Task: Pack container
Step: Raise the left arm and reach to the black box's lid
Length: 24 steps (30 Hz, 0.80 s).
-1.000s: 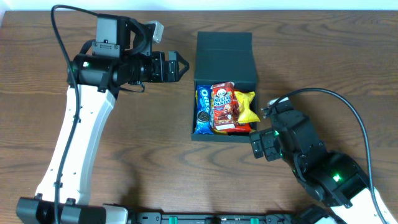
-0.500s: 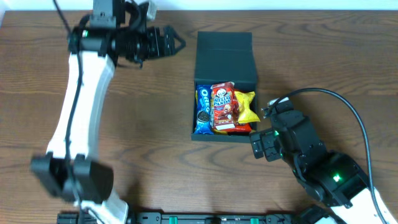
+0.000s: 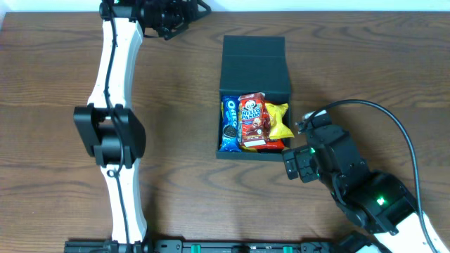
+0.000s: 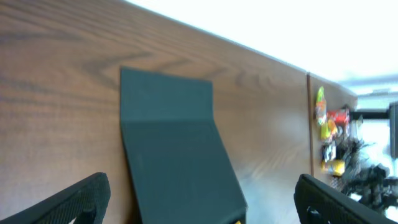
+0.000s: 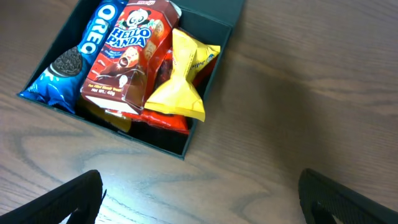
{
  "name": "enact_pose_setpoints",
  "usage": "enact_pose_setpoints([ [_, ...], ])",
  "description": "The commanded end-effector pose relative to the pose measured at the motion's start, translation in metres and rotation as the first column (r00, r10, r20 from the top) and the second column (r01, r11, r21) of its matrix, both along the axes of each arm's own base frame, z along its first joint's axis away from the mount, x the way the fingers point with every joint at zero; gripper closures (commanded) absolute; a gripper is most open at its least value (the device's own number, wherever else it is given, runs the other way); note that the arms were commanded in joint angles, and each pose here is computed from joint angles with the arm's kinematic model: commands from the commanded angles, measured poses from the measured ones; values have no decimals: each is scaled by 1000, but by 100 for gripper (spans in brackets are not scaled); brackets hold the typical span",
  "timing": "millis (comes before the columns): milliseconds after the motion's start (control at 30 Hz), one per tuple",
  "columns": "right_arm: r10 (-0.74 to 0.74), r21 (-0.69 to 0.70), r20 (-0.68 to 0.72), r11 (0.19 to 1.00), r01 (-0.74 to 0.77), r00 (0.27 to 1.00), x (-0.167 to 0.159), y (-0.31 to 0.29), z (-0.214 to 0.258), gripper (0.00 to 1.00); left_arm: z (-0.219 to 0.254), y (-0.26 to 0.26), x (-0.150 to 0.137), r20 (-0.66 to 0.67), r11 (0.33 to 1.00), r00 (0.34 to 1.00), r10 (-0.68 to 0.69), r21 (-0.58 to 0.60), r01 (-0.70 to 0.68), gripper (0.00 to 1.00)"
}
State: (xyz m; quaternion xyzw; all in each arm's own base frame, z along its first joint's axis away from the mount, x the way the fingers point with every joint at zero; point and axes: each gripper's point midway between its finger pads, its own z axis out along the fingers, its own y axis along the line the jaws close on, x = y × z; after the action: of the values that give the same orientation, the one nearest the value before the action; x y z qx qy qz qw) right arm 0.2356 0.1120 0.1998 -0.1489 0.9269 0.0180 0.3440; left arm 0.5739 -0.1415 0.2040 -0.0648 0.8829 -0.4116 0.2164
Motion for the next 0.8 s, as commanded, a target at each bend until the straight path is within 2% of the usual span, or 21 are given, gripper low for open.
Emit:
enact_pose_setpoints([
  [0, -13, -2, 0, 1000, 13, 1000, 1, -4, -1, 1, -38, -1, 13, -125, 993, 992, 26, -112, -41, 5],
  [267, -17, 8, 11, 1000, 16, 1000, 4, -2, 1, 1, -98, -20, 25, -211, 986, 977, 16, -158, -50, 4],
  [467, -16, 14, 20, 1000, 16, 1000, 5, -1, 3, 1, -111, -48, 21, -212, 988, 977, -27, -154, -6, 4],
  [767, -16, 13, 19, 1000, 15, 1000, 5, -1, 3, 1, -129, -64, 13, -242, 998, 970, 1, -57, -15, 4],
])
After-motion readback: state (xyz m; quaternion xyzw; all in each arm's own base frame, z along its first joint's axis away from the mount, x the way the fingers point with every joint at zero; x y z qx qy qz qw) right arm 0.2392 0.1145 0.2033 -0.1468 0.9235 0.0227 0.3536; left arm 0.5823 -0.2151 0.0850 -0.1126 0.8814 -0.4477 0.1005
